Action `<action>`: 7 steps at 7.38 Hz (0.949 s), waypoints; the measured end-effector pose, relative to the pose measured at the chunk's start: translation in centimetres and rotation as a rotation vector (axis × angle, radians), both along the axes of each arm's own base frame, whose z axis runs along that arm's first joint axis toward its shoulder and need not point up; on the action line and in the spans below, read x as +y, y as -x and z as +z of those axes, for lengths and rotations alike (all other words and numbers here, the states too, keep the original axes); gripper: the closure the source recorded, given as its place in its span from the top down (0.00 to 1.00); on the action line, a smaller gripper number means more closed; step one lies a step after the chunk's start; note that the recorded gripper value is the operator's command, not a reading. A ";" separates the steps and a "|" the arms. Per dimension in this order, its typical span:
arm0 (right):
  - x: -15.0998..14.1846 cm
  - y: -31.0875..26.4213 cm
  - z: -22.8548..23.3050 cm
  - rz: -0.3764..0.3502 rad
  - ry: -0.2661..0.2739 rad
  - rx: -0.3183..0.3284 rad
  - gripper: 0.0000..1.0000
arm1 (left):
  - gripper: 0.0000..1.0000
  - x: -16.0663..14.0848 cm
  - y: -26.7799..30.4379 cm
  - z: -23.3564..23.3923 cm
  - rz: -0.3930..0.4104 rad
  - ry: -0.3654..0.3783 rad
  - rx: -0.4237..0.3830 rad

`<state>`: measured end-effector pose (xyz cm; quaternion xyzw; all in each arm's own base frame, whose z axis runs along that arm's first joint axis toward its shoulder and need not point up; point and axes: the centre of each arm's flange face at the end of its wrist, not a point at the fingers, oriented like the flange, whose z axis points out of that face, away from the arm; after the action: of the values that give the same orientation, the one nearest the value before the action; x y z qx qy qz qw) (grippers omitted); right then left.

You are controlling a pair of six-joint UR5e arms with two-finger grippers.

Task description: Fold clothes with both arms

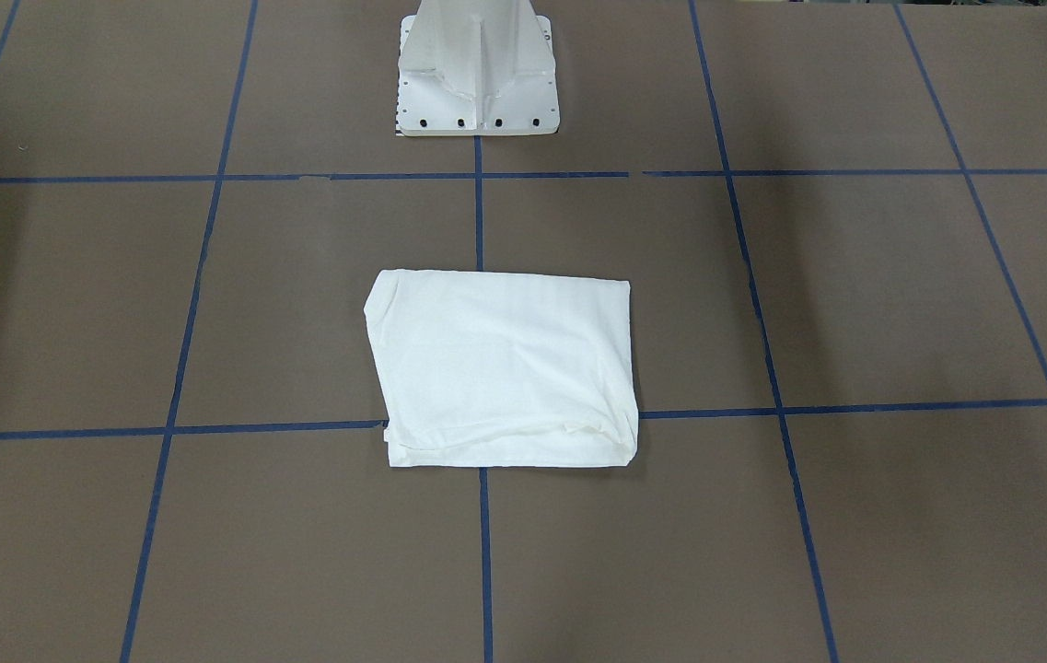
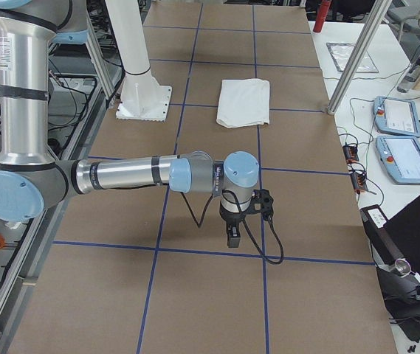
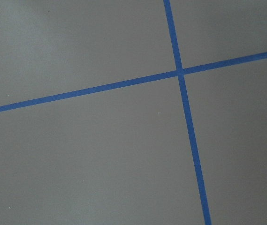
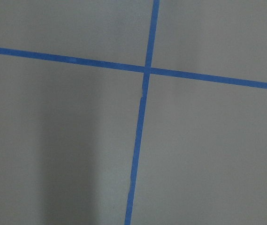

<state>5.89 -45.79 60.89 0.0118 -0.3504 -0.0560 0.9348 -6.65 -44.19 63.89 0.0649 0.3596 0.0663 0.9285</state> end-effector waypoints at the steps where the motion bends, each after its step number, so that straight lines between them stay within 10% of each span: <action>1: 0.0 0.0 0.0 0.000 0.001 -0.001 1.00 | 1.00 0.1 -0.3 -0.2 0.001 0.006 0.035; 7: 0.4 0.0 0.4 -0.001 0.007 0.000 1.00 | 1.00 1.6 -0.3 -0.4 -0.007 0.024 0.052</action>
<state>5.94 -45.40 61.26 0.0085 -0.3504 -0.0554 0.9349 -6.36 -42.61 63.48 0.0569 0.3843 0.0572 0.9197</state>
